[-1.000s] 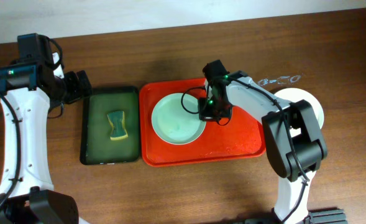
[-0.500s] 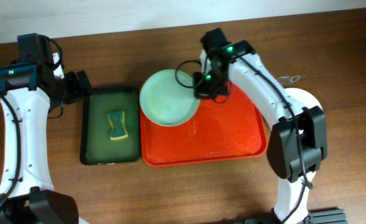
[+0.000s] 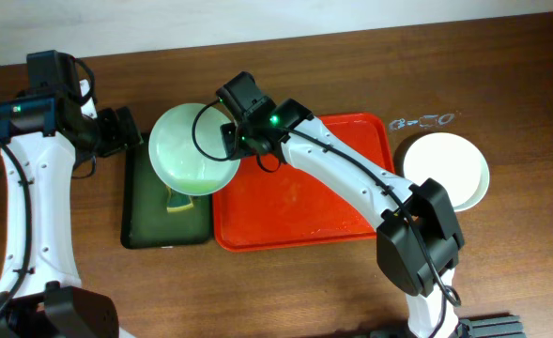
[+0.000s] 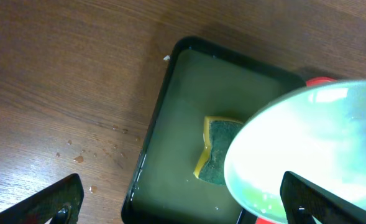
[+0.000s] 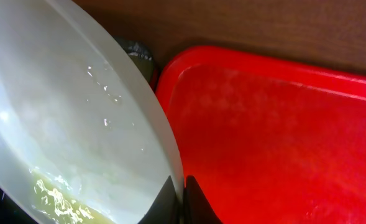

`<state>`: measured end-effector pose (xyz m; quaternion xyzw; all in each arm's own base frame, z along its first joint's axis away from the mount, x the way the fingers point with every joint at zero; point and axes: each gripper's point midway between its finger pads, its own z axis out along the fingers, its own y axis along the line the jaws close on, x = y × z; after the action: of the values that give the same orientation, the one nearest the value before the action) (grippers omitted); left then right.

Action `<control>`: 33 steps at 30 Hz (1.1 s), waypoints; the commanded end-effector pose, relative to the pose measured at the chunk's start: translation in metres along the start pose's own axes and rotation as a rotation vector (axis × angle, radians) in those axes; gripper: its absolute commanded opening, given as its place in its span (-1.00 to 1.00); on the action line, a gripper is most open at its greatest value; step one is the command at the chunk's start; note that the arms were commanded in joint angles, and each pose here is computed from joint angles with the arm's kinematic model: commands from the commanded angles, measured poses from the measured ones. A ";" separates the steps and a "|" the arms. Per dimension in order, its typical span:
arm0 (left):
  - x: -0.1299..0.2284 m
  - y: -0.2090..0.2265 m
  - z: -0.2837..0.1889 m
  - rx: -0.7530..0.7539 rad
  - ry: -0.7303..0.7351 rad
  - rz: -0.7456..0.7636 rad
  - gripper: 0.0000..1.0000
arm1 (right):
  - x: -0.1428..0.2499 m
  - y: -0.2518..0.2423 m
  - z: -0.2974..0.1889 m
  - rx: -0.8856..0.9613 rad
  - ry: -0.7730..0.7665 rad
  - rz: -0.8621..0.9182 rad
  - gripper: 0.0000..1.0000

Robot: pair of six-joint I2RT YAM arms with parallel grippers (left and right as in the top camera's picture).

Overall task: Clean dirty plates on tray and stack at the side
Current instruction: 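Lift the cleaned plate with right gripper and tip it over green tray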

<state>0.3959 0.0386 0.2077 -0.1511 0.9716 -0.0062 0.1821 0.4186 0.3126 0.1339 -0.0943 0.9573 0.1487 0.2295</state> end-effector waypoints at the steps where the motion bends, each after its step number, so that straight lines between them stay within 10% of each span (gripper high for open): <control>1: 0.000 -0.001 0.000 0.010 0.002 -0.003 0.99 | -0.029 0.002 -0.027 0.039 -0.121 0.001 -0.92; 17: 0.000 -0.001 0.000 0.010 0.002 -0.003 0.98 | -0.045 0.033 -0.113 0.471 -0.474 -0.226 -0.92; 33: 0.000 -0.001 0.000 0.010 0.002 -0.003 0.98 | -0.024 0.047 -0.141 0.699 -0.502 -0.447 -0.92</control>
<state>0.3959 0.0386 0.2077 -0.1511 0.9716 -0.0062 0.1821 0.3703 0.3205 0.2484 -0.1844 0.8357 -0.2023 0.4761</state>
